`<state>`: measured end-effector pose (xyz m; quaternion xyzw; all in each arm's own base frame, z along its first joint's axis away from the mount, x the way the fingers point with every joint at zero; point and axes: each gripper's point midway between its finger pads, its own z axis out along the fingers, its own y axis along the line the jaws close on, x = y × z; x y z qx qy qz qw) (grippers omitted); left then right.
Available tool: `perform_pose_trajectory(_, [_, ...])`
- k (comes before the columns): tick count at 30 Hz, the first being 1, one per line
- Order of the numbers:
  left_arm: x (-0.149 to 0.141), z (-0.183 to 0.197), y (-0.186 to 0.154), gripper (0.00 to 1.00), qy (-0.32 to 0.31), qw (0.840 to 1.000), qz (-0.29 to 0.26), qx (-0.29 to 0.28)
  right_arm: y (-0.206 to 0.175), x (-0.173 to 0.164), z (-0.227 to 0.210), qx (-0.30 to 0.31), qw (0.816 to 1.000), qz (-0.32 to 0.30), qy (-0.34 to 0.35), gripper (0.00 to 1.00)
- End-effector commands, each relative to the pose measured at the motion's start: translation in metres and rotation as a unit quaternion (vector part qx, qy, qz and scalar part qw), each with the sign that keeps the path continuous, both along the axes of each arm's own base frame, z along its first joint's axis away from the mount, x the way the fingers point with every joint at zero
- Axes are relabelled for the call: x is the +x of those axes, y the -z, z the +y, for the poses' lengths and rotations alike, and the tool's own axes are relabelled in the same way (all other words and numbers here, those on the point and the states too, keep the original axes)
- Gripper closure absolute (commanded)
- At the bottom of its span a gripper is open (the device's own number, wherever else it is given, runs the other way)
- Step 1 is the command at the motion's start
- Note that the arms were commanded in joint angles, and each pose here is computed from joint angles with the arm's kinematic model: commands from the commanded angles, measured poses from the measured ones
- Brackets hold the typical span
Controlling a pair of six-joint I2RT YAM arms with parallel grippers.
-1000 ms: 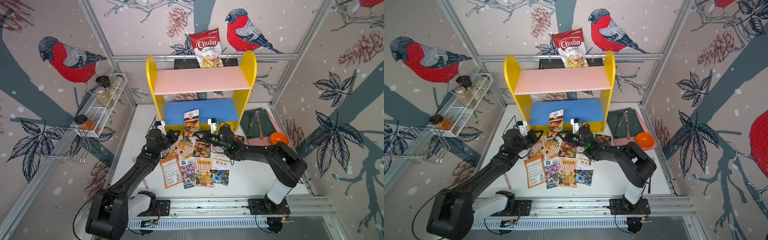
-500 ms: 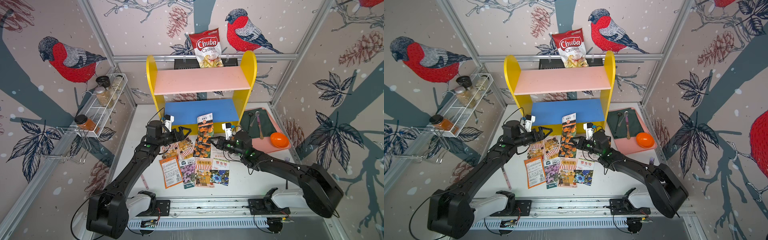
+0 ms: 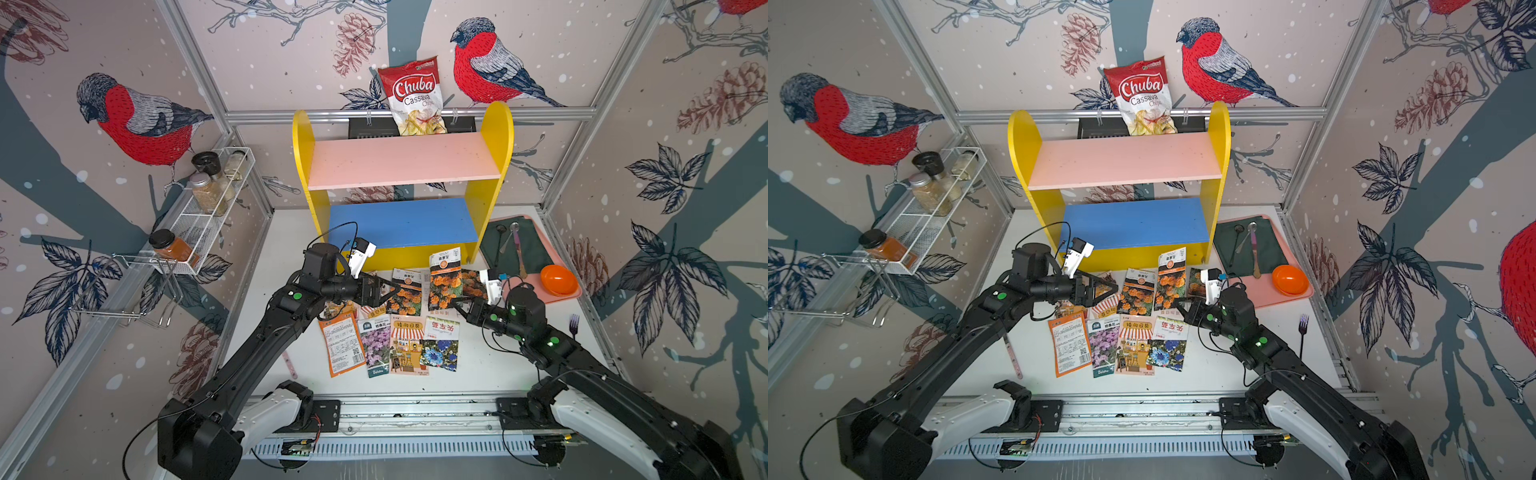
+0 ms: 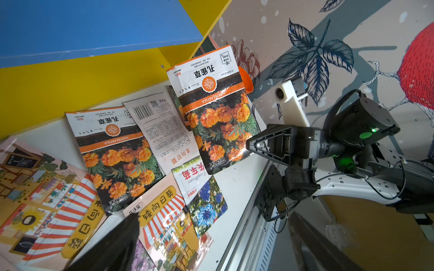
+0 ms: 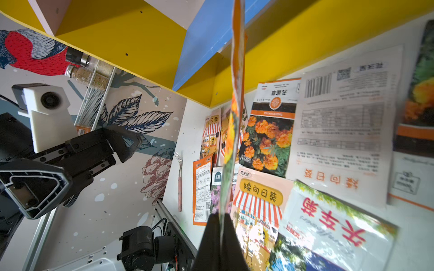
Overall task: Take the seed bag off the shelf
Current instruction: Place the seed packet at the center of the board.
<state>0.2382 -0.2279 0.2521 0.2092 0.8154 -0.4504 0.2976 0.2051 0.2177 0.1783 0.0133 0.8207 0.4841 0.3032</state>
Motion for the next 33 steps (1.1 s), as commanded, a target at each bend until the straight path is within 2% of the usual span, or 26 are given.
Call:
perform_pose_trajectory(1, [-0.006,0.000,-0.002,0.02,0.016,1.000,-0.016,0.003,0.024,-0.020,-0.012,-0.009,0.998,0.060,0.002,1.00])
perform_pose_trajectory(11, [-0.003,0.002,-0.007,0.02,-0.002,1.000,-0.024,-0.003,0.060,-0.058,-0.044,-0.016,0.990,0.136,0.038,1.00])
perform_pose_trajectory(18, [-0.009,0.004,-0.012,0.02,-0.001,0.999,-0.035,-0.010,0.088,-0.076,-0.065,-0.065,0.978,0.187,0.062,1.00])
perform_pose_trajectory(33, [-0.012,0.006,-0.015,0.02,-0.002,0.999,-0.041,-0.015,0.118,-0.086,-0.081,-0.134,0.963,0.221,0.072,1.00])
